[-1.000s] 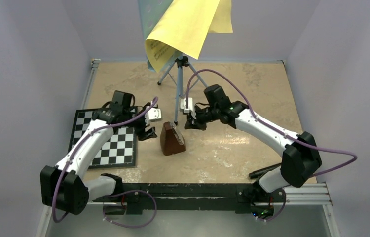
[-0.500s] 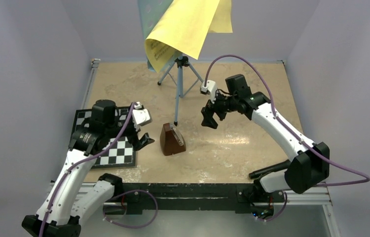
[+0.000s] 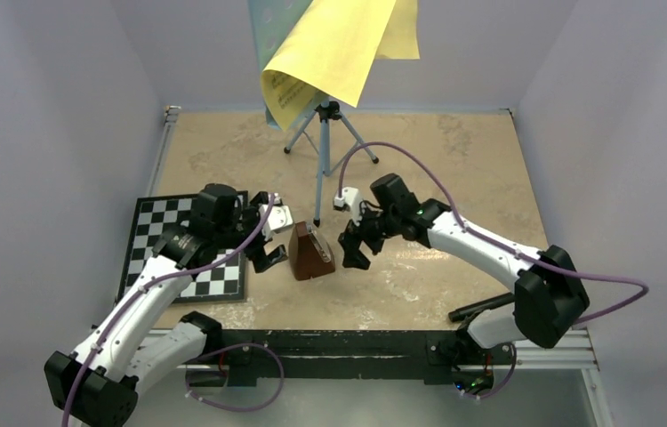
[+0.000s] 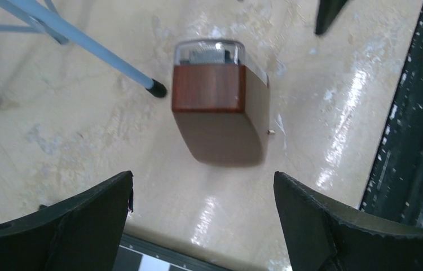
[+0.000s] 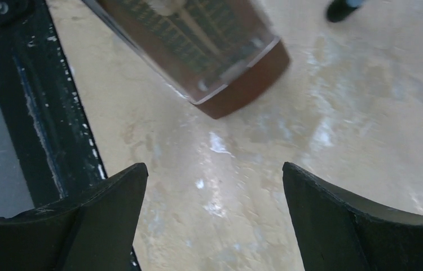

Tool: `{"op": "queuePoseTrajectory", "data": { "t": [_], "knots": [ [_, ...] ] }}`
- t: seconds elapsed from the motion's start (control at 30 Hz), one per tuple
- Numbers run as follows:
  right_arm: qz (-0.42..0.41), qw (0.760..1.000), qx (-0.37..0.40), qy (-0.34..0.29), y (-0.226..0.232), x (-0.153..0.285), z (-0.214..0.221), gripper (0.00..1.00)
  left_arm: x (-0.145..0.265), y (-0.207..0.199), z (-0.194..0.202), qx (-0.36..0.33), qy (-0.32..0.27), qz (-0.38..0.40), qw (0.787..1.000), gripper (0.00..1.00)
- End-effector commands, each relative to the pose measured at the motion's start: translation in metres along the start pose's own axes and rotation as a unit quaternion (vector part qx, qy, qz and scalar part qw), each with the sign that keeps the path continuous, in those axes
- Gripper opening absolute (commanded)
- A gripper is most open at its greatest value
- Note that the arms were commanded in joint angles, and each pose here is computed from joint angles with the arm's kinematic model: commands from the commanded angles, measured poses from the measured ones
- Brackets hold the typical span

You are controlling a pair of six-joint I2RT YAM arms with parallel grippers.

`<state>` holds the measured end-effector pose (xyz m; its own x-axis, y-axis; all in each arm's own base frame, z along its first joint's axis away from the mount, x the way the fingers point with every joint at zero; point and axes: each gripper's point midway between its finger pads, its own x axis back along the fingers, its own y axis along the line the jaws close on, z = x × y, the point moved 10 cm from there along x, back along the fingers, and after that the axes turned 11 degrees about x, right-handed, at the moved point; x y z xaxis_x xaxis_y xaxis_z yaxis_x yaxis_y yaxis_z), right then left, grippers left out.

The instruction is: Pack up the instrument practice props

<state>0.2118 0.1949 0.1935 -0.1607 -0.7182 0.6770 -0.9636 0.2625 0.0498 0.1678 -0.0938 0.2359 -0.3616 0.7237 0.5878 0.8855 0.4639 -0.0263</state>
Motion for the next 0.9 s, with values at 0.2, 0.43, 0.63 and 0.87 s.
{"op": "queuePoseTrajectory", "data": {
  "t": [0.2, 0.43, 0.63, 0.87],
  "knots": [
    [-0.036, 0.999, -0.017, -0.029, 0.012, -0.038, -0.010, 0.86, -0.040, 0.015, -0.025, -0.070, -0.088, 0.043, 0.993, 0.99],
    [-0.026, 1.000, -0.012, -0.010, 0.013, -0.029, -0.008, 0.87, -0.061, 0.013, -0.037, -0.076, -0.088, 0.117, 0.986, 0.99],
    [0.006, 0.999, -0.042, -0.012, 0.011, -0.028, -0.011, 0.89, -0.068, 0.020, -0.039, 0.003, -0.073, 0.072, 0.995, 0.75],
    [0.088, 0.995, -0.050, 0.015, -0.003, -0.048, -0.002, 0.98, -0.075, 0.022, -0.026, 0.170, -0.044, -0.005, 0.984, 0.31]
  ]
}}
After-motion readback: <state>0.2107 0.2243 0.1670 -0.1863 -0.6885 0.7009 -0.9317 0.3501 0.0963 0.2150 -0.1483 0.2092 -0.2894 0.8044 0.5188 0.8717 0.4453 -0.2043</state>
